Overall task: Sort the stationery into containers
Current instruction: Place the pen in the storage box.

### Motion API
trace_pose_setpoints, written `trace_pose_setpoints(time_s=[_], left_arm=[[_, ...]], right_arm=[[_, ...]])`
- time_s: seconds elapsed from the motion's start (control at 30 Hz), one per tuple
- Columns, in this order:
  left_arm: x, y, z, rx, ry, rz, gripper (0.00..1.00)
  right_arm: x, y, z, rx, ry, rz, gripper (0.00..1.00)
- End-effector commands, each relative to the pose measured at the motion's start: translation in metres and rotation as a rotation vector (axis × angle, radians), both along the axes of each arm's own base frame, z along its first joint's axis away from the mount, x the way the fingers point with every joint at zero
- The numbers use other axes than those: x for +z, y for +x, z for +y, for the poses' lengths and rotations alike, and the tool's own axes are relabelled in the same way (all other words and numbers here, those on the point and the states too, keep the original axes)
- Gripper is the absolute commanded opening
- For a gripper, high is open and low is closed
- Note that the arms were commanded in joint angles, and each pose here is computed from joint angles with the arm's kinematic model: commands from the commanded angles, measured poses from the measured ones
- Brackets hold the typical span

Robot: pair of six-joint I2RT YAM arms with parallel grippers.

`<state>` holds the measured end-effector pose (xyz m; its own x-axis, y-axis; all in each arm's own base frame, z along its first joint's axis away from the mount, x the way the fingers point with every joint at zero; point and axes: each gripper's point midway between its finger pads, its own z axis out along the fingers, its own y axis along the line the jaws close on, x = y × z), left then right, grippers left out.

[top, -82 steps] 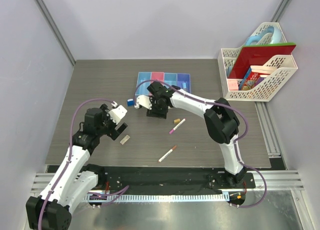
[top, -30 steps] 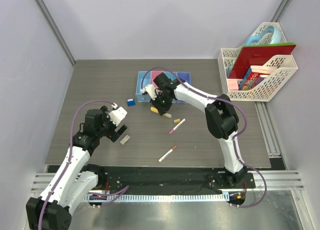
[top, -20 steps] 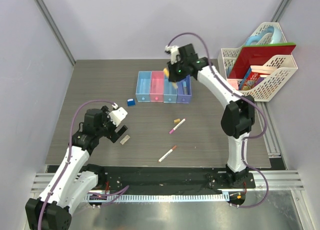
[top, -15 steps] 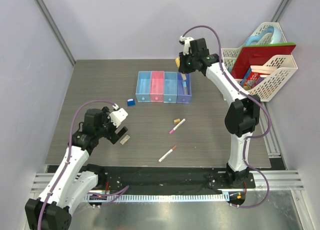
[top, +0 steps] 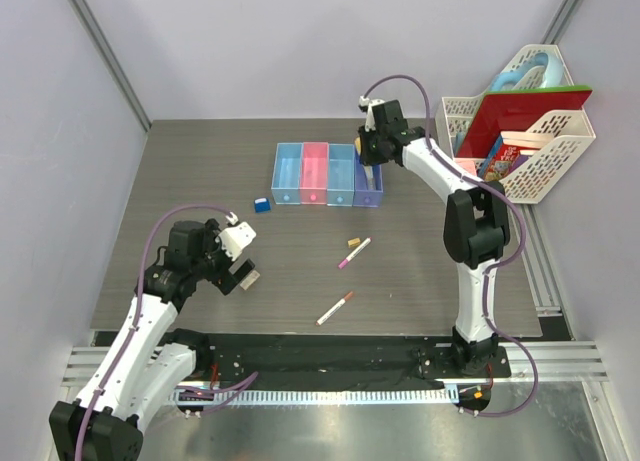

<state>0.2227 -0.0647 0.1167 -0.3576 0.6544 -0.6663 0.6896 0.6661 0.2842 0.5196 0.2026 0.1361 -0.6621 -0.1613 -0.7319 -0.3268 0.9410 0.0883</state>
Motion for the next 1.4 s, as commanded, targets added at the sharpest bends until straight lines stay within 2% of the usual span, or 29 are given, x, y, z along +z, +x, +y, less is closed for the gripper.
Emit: trace_pose_setpoints(time_s=[0.0, 0.33, 0.43, 0.53, 0.67, 0.77, 1.03, 1.17, 1.27, 1.37], left_arm=[[0.018, 0.003, -0.005, -0.030, -0.013, -0.041, 1.00], [0.013, -0.001, -0.008, -0.046, -0.021, -0.022, 1.00], [0.009, -0.003, -0.006, -0.047, -0.014, -0.013, 1.00], [0.009, -0.004, -0.007, -0.048, -0.017, -0.011, 1.00], [0.012, -0.004, -0.007, -0.053, -0.020, -0.014, 1.00], [0.015, -0.003, -0.008, -0.055, -0.021, -0.021, 1.00], [0.025, 0.007, -0.011, -0.050, -0.038, -0.056, 1.00], [0.039, 0.035, -0.008, 0.020, -0.039, -0.131, 1.00], [0.046, 0.048, -0.013, 0.037, -0.067, -0.132, 1.00], [0.047, 0.046, -0.018, 0.018, -0.094, -0.123, 1.00]], right_arm=[[0.002, 0.010, -0.007, -0.045, 0.006, -0.055, 0.01], [-0.023, 0.006, -0.011, -0.032, -0.028, -0.022, 0.02], [-0.026, 0.005, -0.010, -0.023, -0.028, -0.016, 0.10], [-0.025, 0.003, -0.009, -0.008, -0.026, -0.012, 0.22], [-0.018, 0.002, -0.010, -0.006, -0.029, -0.022, 0.32], [-0.012, 0.002, -0.010, -0.003, -0.027, -0.029, 0.35], [0.006, -0.002, -0.005, 0.001, 0.006, -0.040, 0.38], [0.025, -0.006, 0.006, 0.015, 0.027, -0.054, 0.38], [0.030, -0.019, 0.016, 0.075, 0.011, -0.054, 0.38], [0.031, -0.044, 0.021, 0.229, -0.081, -0.055, 0.40]])
